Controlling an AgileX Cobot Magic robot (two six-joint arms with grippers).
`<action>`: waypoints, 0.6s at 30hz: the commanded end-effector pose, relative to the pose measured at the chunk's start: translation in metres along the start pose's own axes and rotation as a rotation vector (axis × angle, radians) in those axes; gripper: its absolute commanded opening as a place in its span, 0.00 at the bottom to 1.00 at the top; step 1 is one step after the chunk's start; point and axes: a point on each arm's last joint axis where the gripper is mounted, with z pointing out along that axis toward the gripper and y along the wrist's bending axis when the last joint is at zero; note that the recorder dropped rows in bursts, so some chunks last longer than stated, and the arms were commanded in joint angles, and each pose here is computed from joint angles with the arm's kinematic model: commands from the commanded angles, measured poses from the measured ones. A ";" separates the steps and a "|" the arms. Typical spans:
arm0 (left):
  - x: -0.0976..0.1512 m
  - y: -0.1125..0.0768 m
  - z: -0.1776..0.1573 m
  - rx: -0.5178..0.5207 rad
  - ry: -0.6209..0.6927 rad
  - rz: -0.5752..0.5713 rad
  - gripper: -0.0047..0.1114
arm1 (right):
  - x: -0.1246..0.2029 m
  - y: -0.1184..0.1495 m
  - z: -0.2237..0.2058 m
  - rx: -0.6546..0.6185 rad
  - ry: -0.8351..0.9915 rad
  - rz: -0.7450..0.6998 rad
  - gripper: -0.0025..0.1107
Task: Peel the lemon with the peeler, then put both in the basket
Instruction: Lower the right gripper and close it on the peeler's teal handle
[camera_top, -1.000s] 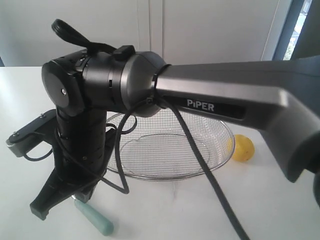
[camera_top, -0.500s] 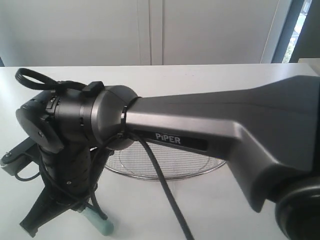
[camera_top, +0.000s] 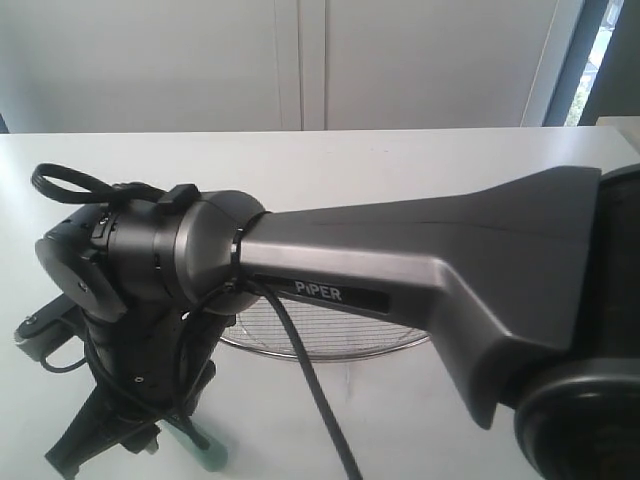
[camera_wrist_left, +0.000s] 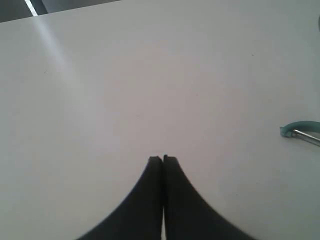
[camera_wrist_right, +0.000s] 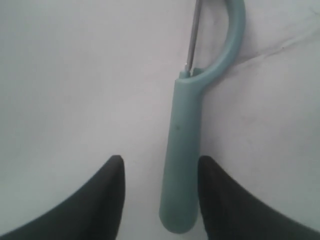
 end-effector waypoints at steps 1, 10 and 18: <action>0.001 0.000 0.000 0.006 0.003 0.007 0.04 | -0.003 -0.001 -0.001 0.008 -0.028 -0.006 0.44; 0.001 0.000 0.000 0.006 0.003 0.007 0.04 | -0.002 -0.001 0.001 0.009 -0.019 -0.006 0.44; 0.001 0.000 0.000 0.006 0.003 0.007 0.04 | 0.004 -0.003 0.007 0.030 0.021 -0.015 0.44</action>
